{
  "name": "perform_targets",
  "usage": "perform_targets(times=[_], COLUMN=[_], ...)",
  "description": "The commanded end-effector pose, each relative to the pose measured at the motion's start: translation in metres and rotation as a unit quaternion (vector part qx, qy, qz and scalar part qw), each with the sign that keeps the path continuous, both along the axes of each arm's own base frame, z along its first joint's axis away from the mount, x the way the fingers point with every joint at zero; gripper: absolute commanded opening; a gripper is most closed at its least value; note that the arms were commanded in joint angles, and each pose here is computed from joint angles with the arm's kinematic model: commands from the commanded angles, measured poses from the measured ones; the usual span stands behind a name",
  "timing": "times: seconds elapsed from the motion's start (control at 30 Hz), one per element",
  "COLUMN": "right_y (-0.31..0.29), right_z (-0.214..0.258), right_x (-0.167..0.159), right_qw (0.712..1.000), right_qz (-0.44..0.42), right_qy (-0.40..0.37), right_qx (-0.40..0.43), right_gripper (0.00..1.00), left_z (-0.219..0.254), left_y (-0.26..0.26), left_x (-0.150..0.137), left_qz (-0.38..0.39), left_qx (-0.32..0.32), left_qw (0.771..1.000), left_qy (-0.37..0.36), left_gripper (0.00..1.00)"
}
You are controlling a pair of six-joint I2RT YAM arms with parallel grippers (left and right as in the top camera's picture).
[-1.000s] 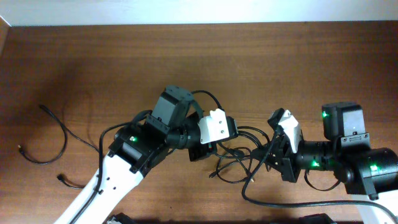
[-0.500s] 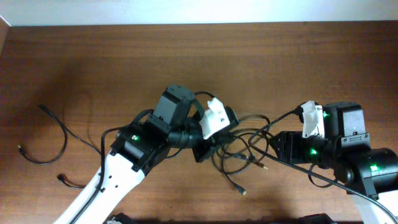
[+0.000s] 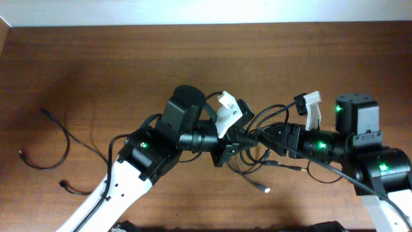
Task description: Untangle cables
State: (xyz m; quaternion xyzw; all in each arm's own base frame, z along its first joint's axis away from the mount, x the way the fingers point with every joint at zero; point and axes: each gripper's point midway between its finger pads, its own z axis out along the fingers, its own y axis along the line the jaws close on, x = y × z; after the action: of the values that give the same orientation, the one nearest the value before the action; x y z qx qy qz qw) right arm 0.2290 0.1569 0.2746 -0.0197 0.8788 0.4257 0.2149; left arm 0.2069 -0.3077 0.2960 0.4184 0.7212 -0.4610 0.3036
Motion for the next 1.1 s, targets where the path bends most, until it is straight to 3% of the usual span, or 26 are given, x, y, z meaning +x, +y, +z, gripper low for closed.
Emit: perform_targets(times=[0.0,0.1,0.17,0.23,0.4,0.57,0.63,0.73,0.8,0.87,0.97,1.03,1.07], right_y=[0.004,0.006,0.009,0.013,0.022,0.009,0.002,0.002,0.002,0.002,0.001,0.001,0.001], right_z=[0.010,0.011,0.014,0.019,0.042,0.032,0.028,0.027,0.027,0.025,0.022,0.022,0.022], right_x=[0.003,0.001,-0.002,-0.007,0.000,0.020,0.027,0.028,0.028,0.028,0.026,0.026,0.026], right_qw=[1.000,1.000,0.999,0.996,0.985,0.997,0.998,0.997,0.997,0.997,0.997,0.997,0.997], right_qz=[0.006,0.013,0.030,0.066,0.101,0.001,-0.045,-0.053,-0.057,-0.057,-0.057,-0.057,-0.057], right_qy=[-0.010,-0.009,-0.018,-0.049,-0.124,-0.060,-0.030,-0.022,-0.015,-0.011,-0.003,-0.003,-0.003], right_qx=[0.018,0.024,0.030,0.035,0.060,0.047,0.045,0.047,0.050,0.050,0.048,0.048,0.048], right_gripper=[0.51,0.51,0.51,0.51,0.52,0.51,0.51,0.51,0.51,0.39,0.11,0.07,0.04], left_z=[0.012,0.006,-0.001,-0.001,0.013,-0.017,-0.016,-0.016,-0.019,-0.021,-0.025,-0.027,-0.028], left_y=[-0.003,-0.001,0.008,0.017,0.009,0.023,0.023,0.022,0.019,0.014,0.017,0.019,0.020], left_x=[-0.019,-0.006,0.017,0.028,0.006,0.016,0.014,0.014,0.005,-0.001,0.008,0.011,0.010], left_qz=[-0.046,-0.013,0.046,0.073,0.002,0.038,0.022,0.020,-0.020,-0.040,-0.017,-0.009,-0.009], left_qx=[-0.023,-0.006,0.020,0.016,-0.024,0.050,0.048,0.049,0.059,0.065,0.084,0.092,0.094], left_qw=[0.999,1.000,0.999,0.997,1.000,0.998,0.998,0.998,0.994,0.991,0.989,0.988,0.988], left_qy=[0.012,-0.001,-0.021,-0.002,0.015,-0.016,-0.032,-0.035,-0.086,-0.113,-0.122,-0.125,-0.121], left_gripper=[0.00,0.00,0.00,0.00,0.00,0.00,0.00,0.00,0.00,0.00,0.00,0.00,0.40])
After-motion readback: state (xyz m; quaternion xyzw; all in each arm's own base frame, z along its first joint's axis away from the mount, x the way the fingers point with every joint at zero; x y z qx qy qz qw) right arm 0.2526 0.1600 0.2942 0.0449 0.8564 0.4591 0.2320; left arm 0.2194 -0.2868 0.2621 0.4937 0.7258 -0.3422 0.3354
